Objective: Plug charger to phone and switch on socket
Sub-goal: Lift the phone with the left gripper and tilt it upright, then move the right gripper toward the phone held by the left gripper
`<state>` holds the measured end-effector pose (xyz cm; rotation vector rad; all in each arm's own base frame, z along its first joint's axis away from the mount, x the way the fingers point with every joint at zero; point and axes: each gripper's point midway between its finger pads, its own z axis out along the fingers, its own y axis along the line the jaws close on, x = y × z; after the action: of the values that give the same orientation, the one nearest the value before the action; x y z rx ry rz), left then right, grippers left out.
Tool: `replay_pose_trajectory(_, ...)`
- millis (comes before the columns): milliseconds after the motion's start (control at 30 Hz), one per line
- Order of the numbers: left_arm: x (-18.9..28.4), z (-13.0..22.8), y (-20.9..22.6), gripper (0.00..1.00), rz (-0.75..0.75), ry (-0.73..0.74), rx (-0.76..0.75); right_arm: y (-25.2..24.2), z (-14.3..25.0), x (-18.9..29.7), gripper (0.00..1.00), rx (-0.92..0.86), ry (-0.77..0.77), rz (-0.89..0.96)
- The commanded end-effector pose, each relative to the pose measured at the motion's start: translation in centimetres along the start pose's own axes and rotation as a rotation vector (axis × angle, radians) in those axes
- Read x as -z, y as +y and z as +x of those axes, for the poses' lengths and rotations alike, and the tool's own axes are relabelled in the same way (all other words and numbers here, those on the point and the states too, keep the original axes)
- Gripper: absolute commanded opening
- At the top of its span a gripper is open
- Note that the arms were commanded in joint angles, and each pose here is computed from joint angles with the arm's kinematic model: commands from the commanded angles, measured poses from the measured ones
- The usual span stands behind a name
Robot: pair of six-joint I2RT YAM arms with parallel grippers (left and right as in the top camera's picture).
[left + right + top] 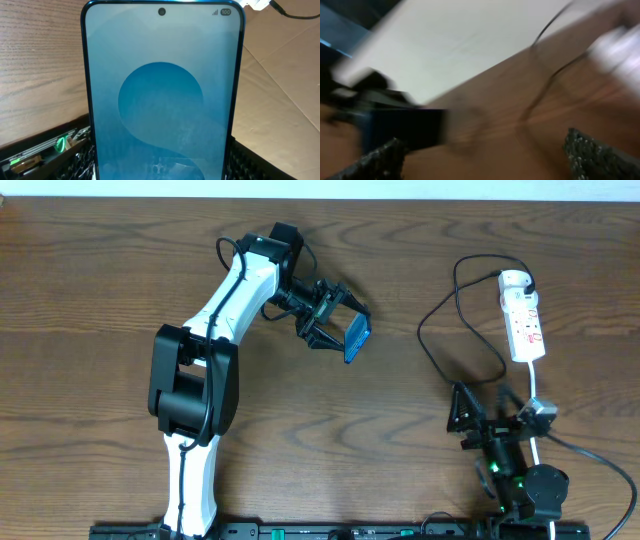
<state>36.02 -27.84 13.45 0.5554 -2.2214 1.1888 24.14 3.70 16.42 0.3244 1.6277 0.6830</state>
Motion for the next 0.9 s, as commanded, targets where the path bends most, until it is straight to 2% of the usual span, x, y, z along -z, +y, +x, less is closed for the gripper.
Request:
replay_pose_trajectory(0,0.9,1.4,-1.4,0.75,0.048,0.023,-0.038,4.0,2.9,0.7,0.99,-0.499,0.225,-0.189)
replay_pose_trajectory(133,0.9,1.4,-1.4,0.75,0.048,0.023,-0.038,3.7,2.5,0.6,0.99,-0.595,0.21,-0.168)
replay_pose_trajectory(233,0.9,1.3,-1.4,0.75,0.048,0.023,-0.038,4.3,3.1,0.9,0.99,-0.419,0.235,-0.212)
replay_pose_trajectory(333,0.9,1.3,-1.4,0.75,0.048,0.023,-0.038,4.1,3.0,0.9,0.99,-0.419,0.234,-0.191)
replay_pose_trajectory(433,0.9,1.3,-1.4,0.75,0.048,0.023,-0.038,3.1,2.8,1.4,0.99,-0.385,0.247,-0.069)
replay_pose_trajectory(633,0.9,1.3,-1.4,0.75,0.048,0.023,-0.038,1.9,-1.7,3.8,0.99,-0.287,0.206,0.233)
replay_pose_trajectory(733,0.9,1.3,-1.4,0.75,0.048,0.023,-0.038,3.5,-4.3,3.6,0.99,-0.291,0.213,0.258)
replay_pose_trajectory(867,0.9,1.3,-1.4,0.75,0.048,0.023,-0.038,6.2,-6.2,2.0,0.89,-0.32,0.308,0.219)
